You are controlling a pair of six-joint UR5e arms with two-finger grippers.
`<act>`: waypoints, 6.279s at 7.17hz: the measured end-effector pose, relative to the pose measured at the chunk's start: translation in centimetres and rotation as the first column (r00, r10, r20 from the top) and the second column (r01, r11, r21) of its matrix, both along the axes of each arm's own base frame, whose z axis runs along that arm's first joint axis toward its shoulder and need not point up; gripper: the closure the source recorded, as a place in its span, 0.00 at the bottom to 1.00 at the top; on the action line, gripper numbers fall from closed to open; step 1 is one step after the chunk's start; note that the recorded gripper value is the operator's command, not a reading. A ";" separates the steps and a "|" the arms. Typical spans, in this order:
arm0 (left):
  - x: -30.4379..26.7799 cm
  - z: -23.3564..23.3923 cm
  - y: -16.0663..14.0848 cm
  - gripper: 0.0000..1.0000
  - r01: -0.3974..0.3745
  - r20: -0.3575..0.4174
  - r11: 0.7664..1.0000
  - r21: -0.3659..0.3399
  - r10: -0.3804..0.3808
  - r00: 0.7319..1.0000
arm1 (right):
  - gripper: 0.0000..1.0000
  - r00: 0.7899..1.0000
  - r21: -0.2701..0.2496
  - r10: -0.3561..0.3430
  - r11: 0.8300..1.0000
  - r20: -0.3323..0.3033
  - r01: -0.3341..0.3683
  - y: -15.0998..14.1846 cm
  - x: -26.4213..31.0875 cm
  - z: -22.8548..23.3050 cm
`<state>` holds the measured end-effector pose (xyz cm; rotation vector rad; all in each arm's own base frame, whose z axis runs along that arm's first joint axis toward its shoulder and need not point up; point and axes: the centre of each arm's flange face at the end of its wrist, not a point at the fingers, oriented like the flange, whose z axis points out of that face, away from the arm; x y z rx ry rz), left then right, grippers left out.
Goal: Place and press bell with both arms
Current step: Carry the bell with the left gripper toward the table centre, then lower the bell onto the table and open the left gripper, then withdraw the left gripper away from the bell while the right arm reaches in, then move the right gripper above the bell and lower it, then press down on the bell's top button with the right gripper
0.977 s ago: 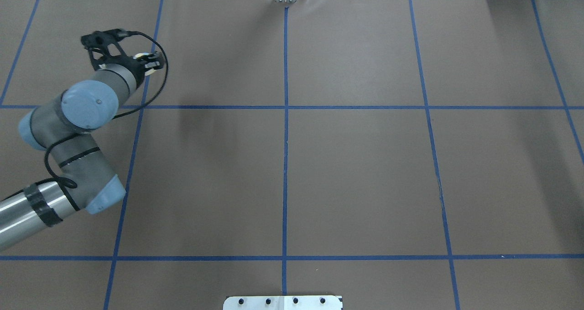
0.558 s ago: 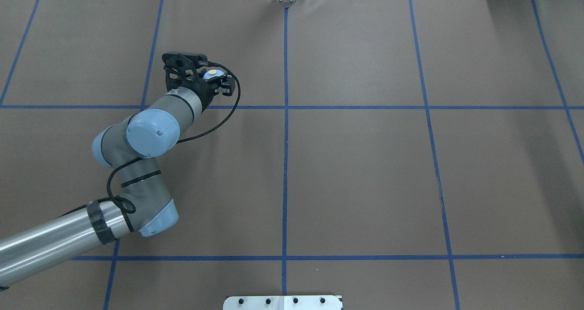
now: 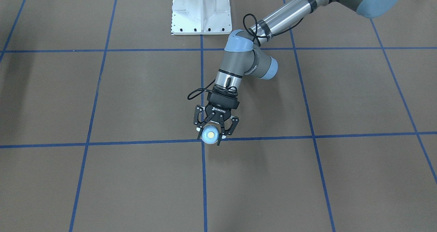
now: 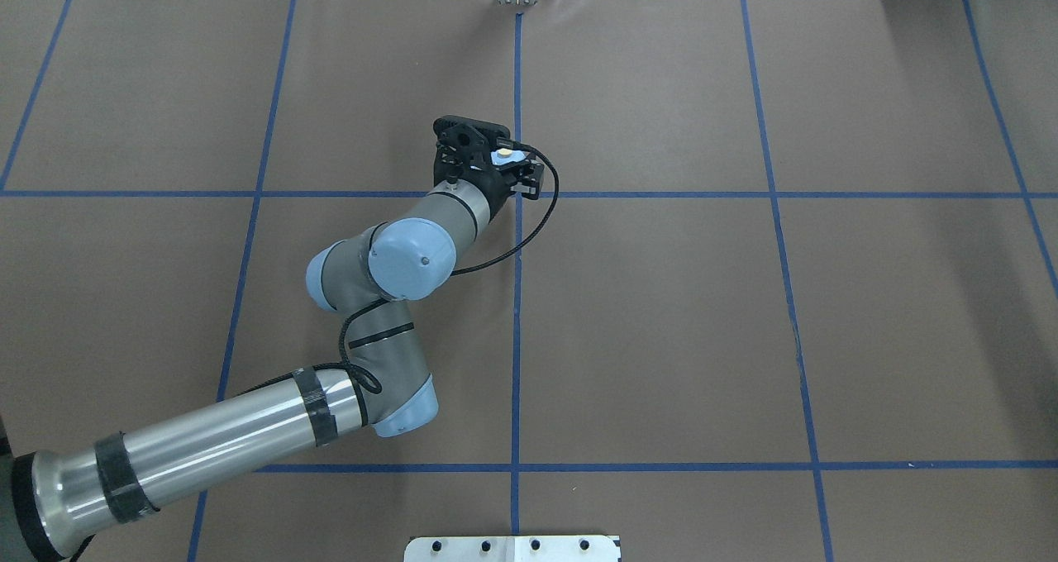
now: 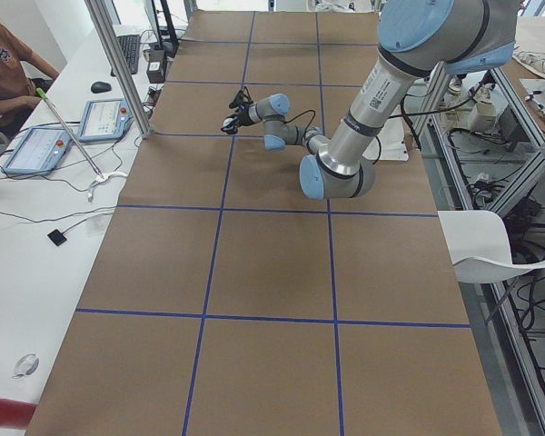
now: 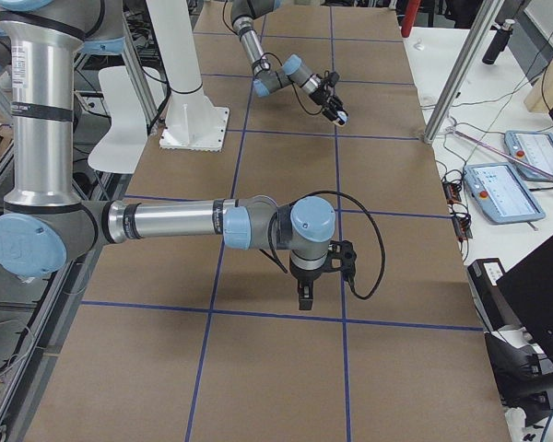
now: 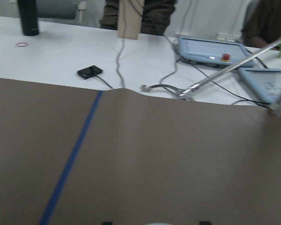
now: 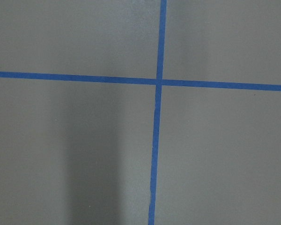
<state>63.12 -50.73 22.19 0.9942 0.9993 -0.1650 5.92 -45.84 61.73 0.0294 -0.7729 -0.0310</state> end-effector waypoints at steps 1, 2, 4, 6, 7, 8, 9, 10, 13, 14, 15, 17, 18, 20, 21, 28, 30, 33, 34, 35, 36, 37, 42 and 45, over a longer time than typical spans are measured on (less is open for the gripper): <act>1.6 -0.9 0.7 1.00 -0.015 0.001 1.000 0.002 0.015 1.000 | 0.00 1.000 -0.001 -0.001 1.000 0.002 0.001 0.0 0.0 0.1; 2.8 -1.2 1.3 1.00 -0.029 0.006 1.000 0.000 0.029 1.000 | 0.00 1.000 -0.003 -0.001 1.000 0.003 0.001 0.0 -0.1 0.2; 5.0 -1.9 2.9 1.00 -0.058 0.011 0.998 -0.003 0.058 0.998 | 0.00 1.000 -0.004 -0.002 1.000 0.003 0.002 0.1 -0.1 0.2; 6.3 -3.1 4.0 1.00 -0.083 0.005 0.997 -0.001 0.083 0.997 | 0.00 1.000 -0.003 -0.001 1.000 0.003 0.001 0.1 0.0 0.2; 6.7 -3.1 4.2 1.00 -0.087 0.008 0.996 -0.003 0.087 0.996 | 0.00 1.000 -0.005 -0.001 1.000 0.003 0.001 0.1 0.0 0.3; 7.0 -2.9 4.1 1.00 -0.086 0.015 0.996 -0.006 0.086 0.996 | 0.00 1.000 -0.006 -0.001 1.000 0.002 0.001 0.1 0.0 0.3; 7.2 -2.7 4.1 0.94 -0.084 0.022 0.996 -0.008 0.084 0.996 | 0.00 1.000 -0.007 -0.001 1.000 0.002 0.002 0.1 0.0 0.4; 7.4 -2.5 4.2 0.82 -0.085 0.025 0.996 -0.010 0.085 0.996 | 0.00 1.000 -0.008 -0.001 1.000 0.002 0.001 0.1 0.0 0.4; 7.8 -2.5 4.6 0.00 -0.089 0.027 0.996 -0.012 0.090 0.996 | 0.00 1.000 -0.008 -0.002 1.000 0.001 0.002 0.2 0.0 0.5; 7.8 -2.6 4.7 0.00 -0.090 0.022 0.996 -0.012 0.090 0.996 | 0.00 1.000 -0.008 -0.002 1.000 0.001 0.002 0.2 0.0 0.5; 7.7 -2.8 4.7 0.00 -0.090 0.018 0.996 -0.012 0.090 0.996 | 0.00 1.000 -0.008 -0.002 1.000 0.001 0.002 0.2 0.0 0.5; 7.6 -3.3 4.8 0.00 -0.090 0.006 0.996 -0.011 0.090 0.996 | 0.00 1.000 -0.008 -0.002 1.000 0.000 0.002 0.2 0.0 0.5; 7.1 -4.4 4.5 0.00 -0.088 -0.009 0.996 -0.005 0.088 0.996 | 0.00 1.000 -0.009 0.000 1.000 0.000 0.000 0.1 0.0 0.5; 4.6 -6.2 1.6 0.00 -0.102 -0.009 0.995 -0.018 0.102 0.995 | 0.00 1.000 0.023 0.001 1.000 -0.002 -0.001 -0.9 -0.2 -1.2; 2.5 -7.1 -0.8 0.00 -0.135 0.018 0.989 -0.053 0.136 0.991 | 0.00 1.000 0.041 0.001 0.999 0.000 -0.001 -1.6 -0.2 -2.1; -24.9 6.5 -14.6 0.00 -0.343 0.152 0.886 -0.313 0.403 0.902 | 0.00 0.995 0.042 -0.019 0.999 0.103 0.015 -11.7 -16.9 -18.3; -35.5 13.4 -15.3 0.00 -0.366 0.193 0.869 -0.332 0.442 0.876 | 0.00 0.993 -0.011 -0.003 1.000 0.114 0.004 -12.6 -26.6 -25.1; -41.6 19.8 -14.3 0.00 -0.377 0.247 0.841 -0.388 0.489 0.837 | 0.01 0.994 0.011 -0.032 0.999 0.103 0.031 -10.0 -37.2 -30.9; -42.9 21.5 -13.0 0.00 -0.371 0.250 0.837 -0.402 0.490 0.835 | 0.01 0.996 0.023 0.002 1.000 0.085 -0.004 -8.7 -41.3 -32.6; -44.2 23.0 -11.6 0.00 -0.368 0.257 0.835 -0.410 0.493 0.831 | 0.01 0.995 0.016 0.044 0.999 0.085 -0.046 -7.8 -45.2 -34.3; -44.9 24.3 -10.4 0.00 -0.374 0.273 0.833 -0.409 0.502 0.820 | 0.01 0.993 -0.008 0.075 0.997 0.088 -0.075 -7.9 -48.9 -36.2; -45.3 25.1 -9.8 0.00 -0.379 0.286 0.831 -0.407 0.510 0.811 | 0.11 0.992 -0.035 0.097 0.995 0.081 -0.094 -8.2 -52.4 -38.1; -45.6 25.6 -9.4 0.00 -0.378 0.297 0.832 -0.406 0.512 0.806 | 1.00 0.991 -0.098 0.129 0.987 0.028 -0.126 -9.1 -60.7 -41.3; -45.6 25.6 -9.5 0.00 -0.379 0.296 0.831 -0.407 0.512 0.806 | 1.00 0.992 -0.092 0.126 0.988 0.018 -0.123 -9.1 -61.0 -41.0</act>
